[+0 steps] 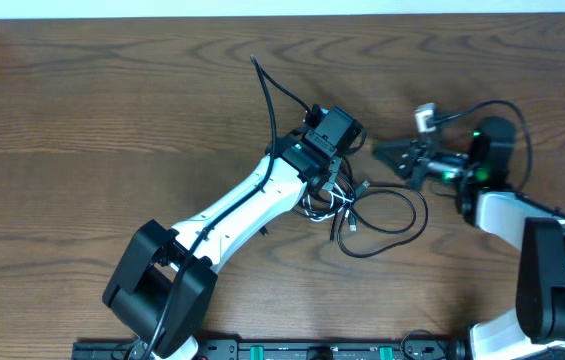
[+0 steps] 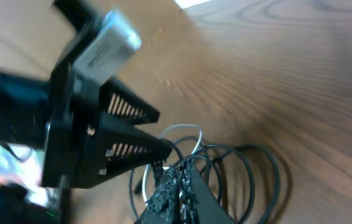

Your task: Untangle cables

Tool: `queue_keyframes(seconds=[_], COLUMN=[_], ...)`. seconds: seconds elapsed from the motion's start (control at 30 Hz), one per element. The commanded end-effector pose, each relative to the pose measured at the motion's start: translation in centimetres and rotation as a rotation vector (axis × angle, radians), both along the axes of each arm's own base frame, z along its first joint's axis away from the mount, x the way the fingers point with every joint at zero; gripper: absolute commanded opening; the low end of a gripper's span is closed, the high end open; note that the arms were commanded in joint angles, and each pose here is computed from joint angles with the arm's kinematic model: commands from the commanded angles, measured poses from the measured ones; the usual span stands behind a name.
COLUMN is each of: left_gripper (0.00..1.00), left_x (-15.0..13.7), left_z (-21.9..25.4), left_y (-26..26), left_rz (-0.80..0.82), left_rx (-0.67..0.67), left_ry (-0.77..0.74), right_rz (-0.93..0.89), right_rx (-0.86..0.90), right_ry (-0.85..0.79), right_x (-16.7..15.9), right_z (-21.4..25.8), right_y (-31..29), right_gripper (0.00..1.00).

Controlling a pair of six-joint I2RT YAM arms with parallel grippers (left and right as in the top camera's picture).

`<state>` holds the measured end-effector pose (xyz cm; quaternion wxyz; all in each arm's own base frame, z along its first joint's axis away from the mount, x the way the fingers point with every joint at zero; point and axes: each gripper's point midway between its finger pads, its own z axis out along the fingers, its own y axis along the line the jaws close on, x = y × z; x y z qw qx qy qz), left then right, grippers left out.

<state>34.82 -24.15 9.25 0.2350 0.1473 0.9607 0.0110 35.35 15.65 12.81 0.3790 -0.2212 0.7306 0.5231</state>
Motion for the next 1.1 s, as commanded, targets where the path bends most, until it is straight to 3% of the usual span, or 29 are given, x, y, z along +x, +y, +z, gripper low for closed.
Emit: queue_keyframes(seconds=[0.0,0.13,0.3,0.47,0.53,0.6,0.77,1.07], left_gripper=[0.55,0.54,0.54,0.54,0.54,0.54,0.54,0.54], left_x=[0.1,0.0,0.0,0.1,0.1,0.1,0.1,0.1], left_z=[-0.1,-0.1,-0.1,-0.1,0.0,-0.1,0.0,-0.1], left_y=[0.1,0.1,0.1,0.1,0.0,0.1,0.1,0.1], left_rz=[0.007,0.007,0.007,0.007,0.007,0.007,0.007,0.007], left_rx=[0.004,0.005,0.005,0.004,0.003,0.004,0.004,0.004], left_ry=[-0.005,-0.004,-0.004,-0.005,-0.006,-0.006,-0.006,-0.006], right_rz=[0.005,-0.008,0.043,-0.018,0.000,0.014,0.016,0.077], right_rx=[-0.166,-0.304,-0.356,-0.466,-0.470,-0.474,-0.473,-0.375], right_ry=[-0.204,-0.221,-0.263,-0.211,-0.217,-0.233,-0.232,-0.282], right_x=[0.4,0.3,-0.6,-0.2,-0.6,-0.7,-0.8,-1.4], right_z=[-1.5,-3.9,-4.7,-6.7,-6.8,-6.8,-6.8,-5.0], right_y=[1.8,3.4,5.0,4.2,4.6,5.0,5.0,6.2], right_gripper=[0.04,0.11,0.34,0.37,0.33,0.20,0.01,0.01])
